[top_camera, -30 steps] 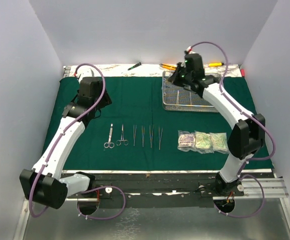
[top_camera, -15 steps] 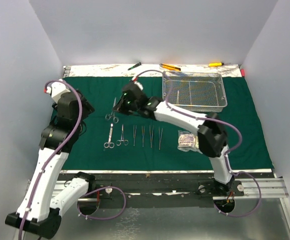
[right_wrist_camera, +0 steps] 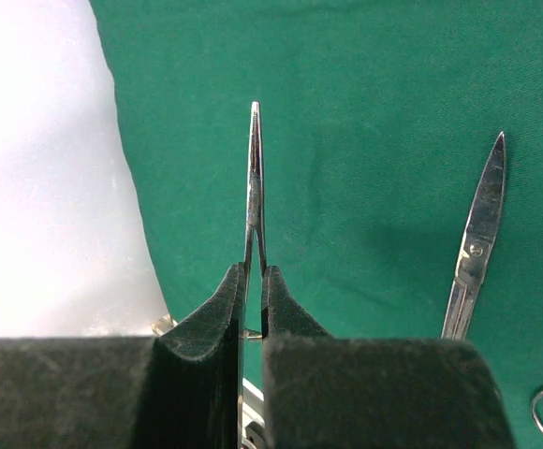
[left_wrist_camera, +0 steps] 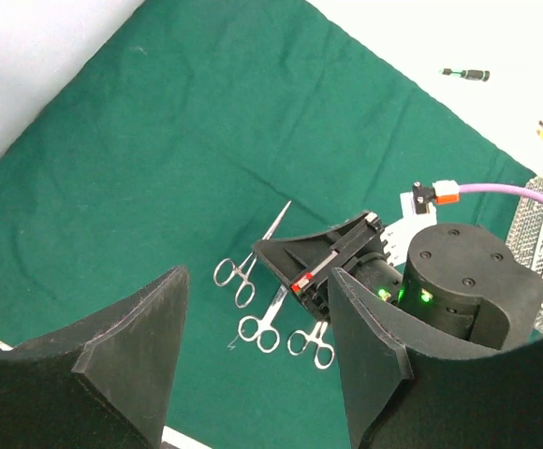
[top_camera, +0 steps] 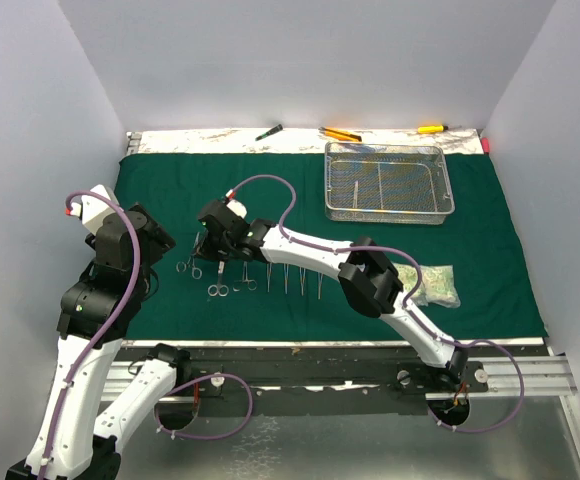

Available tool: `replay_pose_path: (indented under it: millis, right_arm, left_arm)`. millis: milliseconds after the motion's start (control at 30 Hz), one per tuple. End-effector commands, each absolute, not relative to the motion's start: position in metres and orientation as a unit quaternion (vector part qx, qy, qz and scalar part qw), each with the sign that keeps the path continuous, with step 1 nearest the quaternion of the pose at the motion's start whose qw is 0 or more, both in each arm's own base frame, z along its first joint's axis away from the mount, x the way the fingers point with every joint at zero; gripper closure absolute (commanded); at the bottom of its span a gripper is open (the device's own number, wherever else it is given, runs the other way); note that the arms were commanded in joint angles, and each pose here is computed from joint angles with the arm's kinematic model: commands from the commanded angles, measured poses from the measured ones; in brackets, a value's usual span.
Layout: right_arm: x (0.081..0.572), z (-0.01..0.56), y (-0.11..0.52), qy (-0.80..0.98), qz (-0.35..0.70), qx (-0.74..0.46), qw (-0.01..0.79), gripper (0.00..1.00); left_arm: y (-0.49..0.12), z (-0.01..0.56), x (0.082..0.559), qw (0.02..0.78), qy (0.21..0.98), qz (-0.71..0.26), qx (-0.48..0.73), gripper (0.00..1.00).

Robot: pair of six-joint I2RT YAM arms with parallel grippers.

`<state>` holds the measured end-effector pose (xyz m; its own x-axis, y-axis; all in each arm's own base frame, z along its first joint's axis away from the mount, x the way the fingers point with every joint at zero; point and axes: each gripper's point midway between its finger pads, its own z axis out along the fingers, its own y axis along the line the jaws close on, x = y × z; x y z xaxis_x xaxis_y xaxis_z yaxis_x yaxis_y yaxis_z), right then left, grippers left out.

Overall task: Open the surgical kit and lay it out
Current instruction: Place the medical item in the surgical kit.

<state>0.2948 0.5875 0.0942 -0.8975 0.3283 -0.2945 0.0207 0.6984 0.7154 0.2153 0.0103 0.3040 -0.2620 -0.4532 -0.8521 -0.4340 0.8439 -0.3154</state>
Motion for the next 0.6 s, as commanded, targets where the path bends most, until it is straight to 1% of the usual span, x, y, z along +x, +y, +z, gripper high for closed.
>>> replay_pose_path:
  millis: [0, 167, 433, 567]
  right_arm:
    - [0.284, 0.079, 0.598, 0.904, 0.375, 0.106, 0.175, 0.98]
    - [0.269, 0.054, 0.600, 0.915, 0.361, 0.115, 0.140, 0.97]
    - [0.256, 0.028, 0.600, 0.929, 0.340, 0.101, 0.109, 0.96]
    - [0.258, 0.025, 0.597, 0.933, 0.328, 0.095, 0.117, 0.90]
  left_arm:
    - [0.015, 0.297, 0.206, 0.527, 0.802, 0.004, -0.282, 0.37]
    - [0.014, 0.292, 0.203, 0.521, 0.806, 0.003, -0.280, 0.37]
    - [0.014, 0.290, 0.202, 0.519, 0.808, 0.001, -0.280, 0.37]
    - [0.013, 0.289, 0.203, 0.517, 0.809, 0.002, -0.280, 0.37]
